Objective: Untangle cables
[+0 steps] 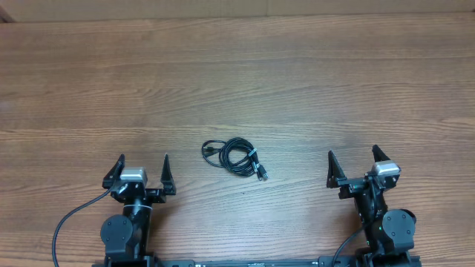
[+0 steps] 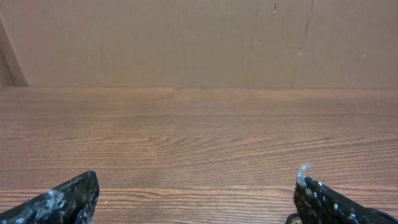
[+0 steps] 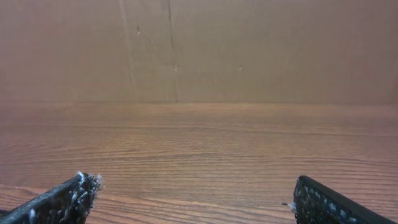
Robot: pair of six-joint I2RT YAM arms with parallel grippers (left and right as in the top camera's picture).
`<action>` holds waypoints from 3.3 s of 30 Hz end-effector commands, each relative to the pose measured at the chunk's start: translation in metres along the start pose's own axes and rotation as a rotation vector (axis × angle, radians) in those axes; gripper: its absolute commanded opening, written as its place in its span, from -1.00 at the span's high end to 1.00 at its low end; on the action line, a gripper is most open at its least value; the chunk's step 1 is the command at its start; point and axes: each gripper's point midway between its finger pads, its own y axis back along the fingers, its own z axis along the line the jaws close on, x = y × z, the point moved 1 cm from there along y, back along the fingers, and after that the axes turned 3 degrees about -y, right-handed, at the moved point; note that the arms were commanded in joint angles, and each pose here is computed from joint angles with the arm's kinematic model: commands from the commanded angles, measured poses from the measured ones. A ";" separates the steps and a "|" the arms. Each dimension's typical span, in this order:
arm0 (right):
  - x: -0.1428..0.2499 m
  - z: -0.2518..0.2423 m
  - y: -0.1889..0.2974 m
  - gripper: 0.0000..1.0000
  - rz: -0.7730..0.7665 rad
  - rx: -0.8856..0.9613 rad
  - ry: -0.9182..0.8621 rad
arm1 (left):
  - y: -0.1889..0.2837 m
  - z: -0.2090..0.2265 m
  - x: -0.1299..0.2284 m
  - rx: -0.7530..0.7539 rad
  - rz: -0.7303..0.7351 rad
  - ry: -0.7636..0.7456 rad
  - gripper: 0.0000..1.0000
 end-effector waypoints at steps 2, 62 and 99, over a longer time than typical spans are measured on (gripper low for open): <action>0.002 -0.002 0.000 -1.00 -0.006 0.008 -0.006 | 0.000 -0.001 0.001 0.000 0.000 -0.017 -0.99; 0.001 0.000 0.000 -1.00 -0.007 0.000 -0.008 | 0.004 -0.002 -0.010 0.011 0.013 0.091 -0.99; -0.023 -0.009 -0.013 -1.00 0.357 0.147 -0.194 | -0.087 -0.077 -0.035 0.387 0.647 -0.063 -0.99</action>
